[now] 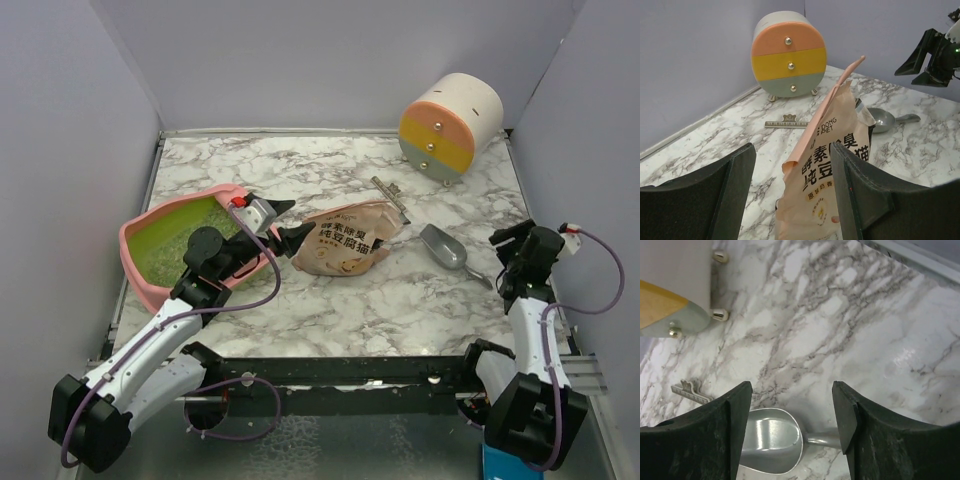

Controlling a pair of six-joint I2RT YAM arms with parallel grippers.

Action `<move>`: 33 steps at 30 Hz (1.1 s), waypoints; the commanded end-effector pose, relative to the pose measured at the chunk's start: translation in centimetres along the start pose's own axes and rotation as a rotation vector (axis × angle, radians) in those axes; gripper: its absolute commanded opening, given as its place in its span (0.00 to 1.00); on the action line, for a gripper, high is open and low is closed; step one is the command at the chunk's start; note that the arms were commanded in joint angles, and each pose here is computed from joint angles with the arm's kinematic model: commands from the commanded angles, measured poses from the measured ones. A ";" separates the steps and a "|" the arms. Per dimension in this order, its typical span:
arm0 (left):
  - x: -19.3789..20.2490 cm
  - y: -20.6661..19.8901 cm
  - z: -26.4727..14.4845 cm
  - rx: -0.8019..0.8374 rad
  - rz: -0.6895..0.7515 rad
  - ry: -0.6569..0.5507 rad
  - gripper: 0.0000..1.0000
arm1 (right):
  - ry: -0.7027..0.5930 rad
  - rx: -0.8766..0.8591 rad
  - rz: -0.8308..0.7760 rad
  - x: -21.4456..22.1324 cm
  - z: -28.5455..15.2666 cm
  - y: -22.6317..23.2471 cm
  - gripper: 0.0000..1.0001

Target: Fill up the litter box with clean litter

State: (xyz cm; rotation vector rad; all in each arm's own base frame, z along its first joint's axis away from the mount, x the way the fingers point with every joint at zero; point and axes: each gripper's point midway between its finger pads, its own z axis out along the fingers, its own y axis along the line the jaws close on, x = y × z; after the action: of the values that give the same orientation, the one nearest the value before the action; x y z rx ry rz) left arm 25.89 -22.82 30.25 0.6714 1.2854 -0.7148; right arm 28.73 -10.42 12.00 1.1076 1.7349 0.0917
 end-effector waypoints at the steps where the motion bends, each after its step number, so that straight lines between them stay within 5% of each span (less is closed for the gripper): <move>1: -3.0 -0.7 -0.2 0.043 0.040 -0.080 0.64 | -0.046 -0.226 -0.189 -3.1 -1.3 5.2 0.64; 6: -3.3 -1.8 -0.5 0.110 0.078 -0.066 0.66 | 0.211 -0.762 -0.313 -1.0 -5.2 14.8 0.49; 11: -1.8 -2.3 -0.1 0.173 0.114 0.045 0.69 | 0.450 -0.966 -0.533 3.9 -7.7 21.6 0.48; 20: -0.4 -1.6 0.6 0.193 0.173 0.155 0.70 | 0.652 -1.076 -0.766 12.7 -9.8 25.8 0.49; 33: 2.6 -1.9 2.4 0.268 0.127 0.217 0.70 | 0.680 -1.051 -0.842 14.5 -10.8 23.9 0.46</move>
State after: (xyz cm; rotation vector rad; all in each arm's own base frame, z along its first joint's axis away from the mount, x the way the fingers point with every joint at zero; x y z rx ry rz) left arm 25.95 -25.36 27.37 1.0347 1.3853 -0.7020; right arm 35.25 18.28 19.74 -0.4798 2.1336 0.8539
